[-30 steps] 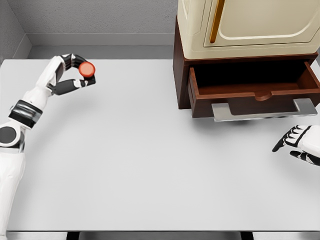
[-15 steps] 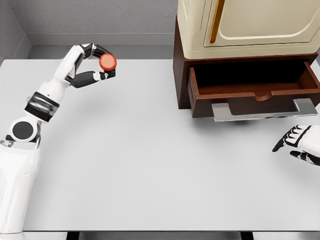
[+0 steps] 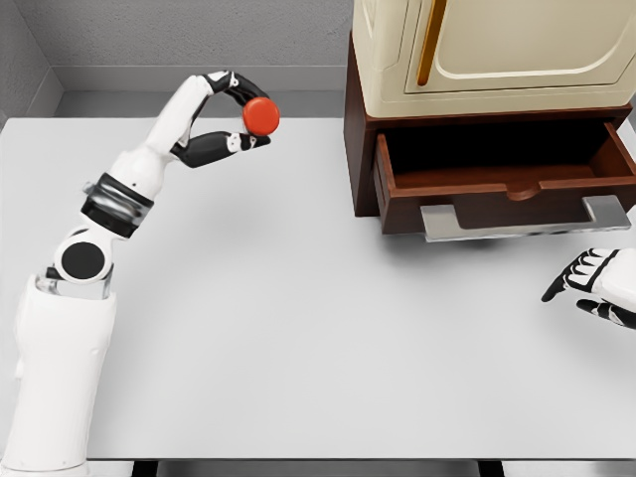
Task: Put the switch into the drawer with left arm, and close the drawer with right arm
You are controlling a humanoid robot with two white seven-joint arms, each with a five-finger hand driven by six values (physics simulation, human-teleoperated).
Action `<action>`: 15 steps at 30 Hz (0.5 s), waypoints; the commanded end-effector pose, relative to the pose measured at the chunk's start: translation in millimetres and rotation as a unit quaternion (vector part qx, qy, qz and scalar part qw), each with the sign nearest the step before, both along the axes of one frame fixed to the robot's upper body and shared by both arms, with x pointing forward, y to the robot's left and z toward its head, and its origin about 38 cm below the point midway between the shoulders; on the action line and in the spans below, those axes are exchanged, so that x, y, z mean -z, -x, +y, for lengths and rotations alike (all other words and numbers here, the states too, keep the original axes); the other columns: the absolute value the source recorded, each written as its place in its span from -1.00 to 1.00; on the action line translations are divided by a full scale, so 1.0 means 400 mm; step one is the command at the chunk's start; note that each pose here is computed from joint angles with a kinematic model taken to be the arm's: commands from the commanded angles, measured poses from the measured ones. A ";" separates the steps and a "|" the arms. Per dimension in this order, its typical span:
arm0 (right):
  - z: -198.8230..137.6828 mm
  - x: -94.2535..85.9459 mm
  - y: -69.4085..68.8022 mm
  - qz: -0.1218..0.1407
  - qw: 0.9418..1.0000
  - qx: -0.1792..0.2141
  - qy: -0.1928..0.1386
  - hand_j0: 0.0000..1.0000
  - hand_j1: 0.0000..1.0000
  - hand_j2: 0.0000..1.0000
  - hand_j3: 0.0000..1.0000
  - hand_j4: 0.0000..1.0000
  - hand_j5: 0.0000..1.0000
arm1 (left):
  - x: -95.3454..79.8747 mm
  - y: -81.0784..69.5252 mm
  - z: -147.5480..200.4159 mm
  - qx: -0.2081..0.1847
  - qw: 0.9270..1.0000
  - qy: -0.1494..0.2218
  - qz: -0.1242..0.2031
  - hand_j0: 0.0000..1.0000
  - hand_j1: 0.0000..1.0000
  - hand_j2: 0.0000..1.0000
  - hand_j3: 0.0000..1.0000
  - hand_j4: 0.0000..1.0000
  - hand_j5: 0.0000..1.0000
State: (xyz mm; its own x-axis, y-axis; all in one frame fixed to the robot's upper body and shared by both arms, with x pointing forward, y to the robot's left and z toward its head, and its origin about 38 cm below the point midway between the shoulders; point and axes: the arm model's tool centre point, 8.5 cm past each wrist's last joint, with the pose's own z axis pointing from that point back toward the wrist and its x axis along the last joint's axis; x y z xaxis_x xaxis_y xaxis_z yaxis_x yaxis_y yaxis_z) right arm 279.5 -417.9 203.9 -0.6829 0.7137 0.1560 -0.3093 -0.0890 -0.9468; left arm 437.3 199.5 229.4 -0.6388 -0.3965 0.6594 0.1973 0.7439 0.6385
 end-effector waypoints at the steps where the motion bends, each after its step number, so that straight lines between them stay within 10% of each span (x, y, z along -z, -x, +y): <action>1: 0.000 -0.002 -0.001 0.000 1.000 0.001 -0.002 0.19 0.19 0.19 0.19 0.19 0.19 | -0.011 0.005 -0.025 -0.001 1.000 -0.006 -0.009 -0.27 -0.27 -0.27 -0.27 -0.27 -0.27; 15: -0.001 -0.002 -0.001 0.000 1.000 0.002 -0.002 0.19 0.19 0.19 0.19 0.19 0.19 | -0.048 0.034 -0.127 -0.016 0.994 -0.085 -0.061 -0.27 -0.27 -0.27 -0.27 -0.27 -0.27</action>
